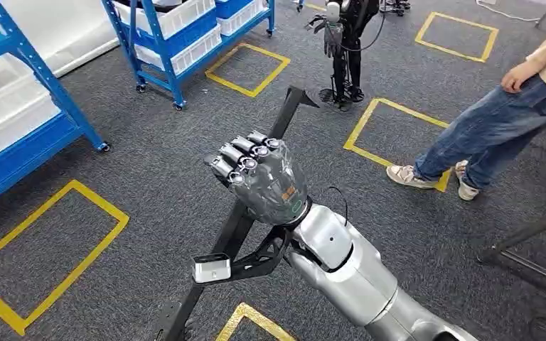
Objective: Take the parts from the cabinet and place them on the table.
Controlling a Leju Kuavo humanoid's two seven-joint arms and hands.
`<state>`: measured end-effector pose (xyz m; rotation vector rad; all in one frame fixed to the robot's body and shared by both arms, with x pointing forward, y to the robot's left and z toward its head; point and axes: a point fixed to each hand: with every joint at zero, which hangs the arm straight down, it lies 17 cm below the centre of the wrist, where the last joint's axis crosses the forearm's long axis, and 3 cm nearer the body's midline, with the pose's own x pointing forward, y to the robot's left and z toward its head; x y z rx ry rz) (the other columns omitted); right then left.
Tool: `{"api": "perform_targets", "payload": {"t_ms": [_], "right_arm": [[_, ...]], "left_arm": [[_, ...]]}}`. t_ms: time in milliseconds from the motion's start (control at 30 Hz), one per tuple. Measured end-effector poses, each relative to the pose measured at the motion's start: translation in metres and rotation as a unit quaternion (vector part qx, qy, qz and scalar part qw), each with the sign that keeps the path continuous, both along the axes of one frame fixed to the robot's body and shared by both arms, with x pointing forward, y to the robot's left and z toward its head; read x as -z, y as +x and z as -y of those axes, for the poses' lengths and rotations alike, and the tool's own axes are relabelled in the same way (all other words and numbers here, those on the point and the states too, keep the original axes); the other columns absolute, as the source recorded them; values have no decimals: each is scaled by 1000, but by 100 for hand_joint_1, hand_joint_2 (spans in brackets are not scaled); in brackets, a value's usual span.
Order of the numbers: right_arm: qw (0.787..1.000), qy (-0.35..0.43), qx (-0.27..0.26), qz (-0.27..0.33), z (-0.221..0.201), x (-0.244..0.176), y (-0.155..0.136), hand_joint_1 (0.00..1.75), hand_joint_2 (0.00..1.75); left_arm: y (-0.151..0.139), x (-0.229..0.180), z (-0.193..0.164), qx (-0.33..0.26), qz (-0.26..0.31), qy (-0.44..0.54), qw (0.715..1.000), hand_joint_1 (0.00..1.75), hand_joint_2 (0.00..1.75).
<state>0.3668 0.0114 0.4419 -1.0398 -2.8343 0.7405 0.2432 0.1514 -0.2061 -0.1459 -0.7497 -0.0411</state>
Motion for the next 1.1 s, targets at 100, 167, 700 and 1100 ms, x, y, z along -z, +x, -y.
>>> {"api": "perform_targets", "payload": {"t_ms": [100, 167, 700, 1100], "right_arm": [[1000, -1, 1, -1, 0, 0, 1, 175, 175], [1000, -1, 0, 5, -1, -5, 1, 175, 175], [1000, -3, 1, 15, -4, -13, 0, 175, 175], [1000, -7, 6, 18, -1, -12, 3, 175, 175]], "left_arm": [[2, -1, -1, -3, 3, -1, 1000, 0, 175], [5, -2, -1, -6, 6, -2, 1000, 0, 175], [-6, 0, 4, -13, 0, -9, 1000, 0, 175], [-7, 2, 1, -17, -4, -5, 1000, 0, 175]]}}
